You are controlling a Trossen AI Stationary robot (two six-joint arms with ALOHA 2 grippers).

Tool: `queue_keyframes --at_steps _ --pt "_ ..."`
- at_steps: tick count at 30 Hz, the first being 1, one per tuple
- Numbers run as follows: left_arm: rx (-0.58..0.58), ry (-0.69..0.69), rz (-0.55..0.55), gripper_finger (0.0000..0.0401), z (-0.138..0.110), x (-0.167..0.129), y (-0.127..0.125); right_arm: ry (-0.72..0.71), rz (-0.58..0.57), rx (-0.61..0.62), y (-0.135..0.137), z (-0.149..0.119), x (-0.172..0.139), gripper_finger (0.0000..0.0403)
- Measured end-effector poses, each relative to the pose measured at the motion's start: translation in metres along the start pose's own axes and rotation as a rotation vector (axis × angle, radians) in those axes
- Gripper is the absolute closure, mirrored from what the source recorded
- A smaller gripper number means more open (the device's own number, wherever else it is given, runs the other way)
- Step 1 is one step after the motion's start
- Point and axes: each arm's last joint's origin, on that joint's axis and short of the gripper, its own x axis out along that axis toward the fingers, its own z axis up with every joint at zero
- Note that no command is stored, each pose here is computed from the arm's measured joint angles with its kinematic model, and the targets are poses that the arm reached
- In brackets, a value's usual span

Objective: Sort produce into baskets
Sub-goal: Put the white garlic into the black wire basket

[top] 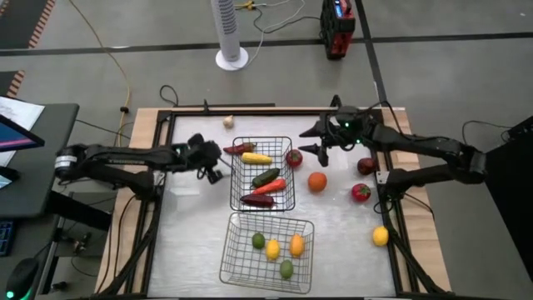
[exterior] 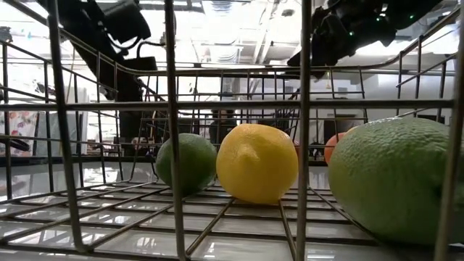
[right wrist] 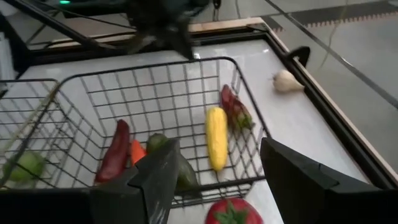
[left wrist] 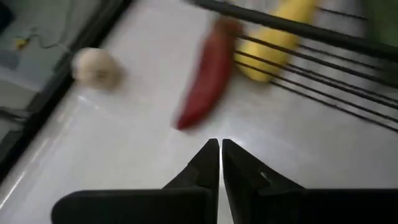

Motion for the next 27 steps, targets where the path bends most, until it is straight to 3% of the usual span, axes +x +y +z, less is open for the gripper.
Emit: queue_keyframes --at_steps 10,19,23,27 --pt "-0.098 -0.063 0.095 0.0397 0.009 0.033 0.069 -0.062 0.029 -0.048 0.008 0.007 0.002 0.0148" --pt "-0.224 -0.109 0.013 0.0390 -0.002 0.083 0.123 -0.059 0.033 -0.058 0.009 0.007 0.003 0.0148" --pt "-0.249 -0.083 -0.004 0.0349 0.001 0.100 0.130 -0.052 0.034 -0.051 0.009 0.006 0.003 0.0148" --pt "-0.265 -0.080 0.015 0.0274 0.007 0.109 0.134 -0.043 0.039 -0.053 0.010 0.005 0.003 0.0148"
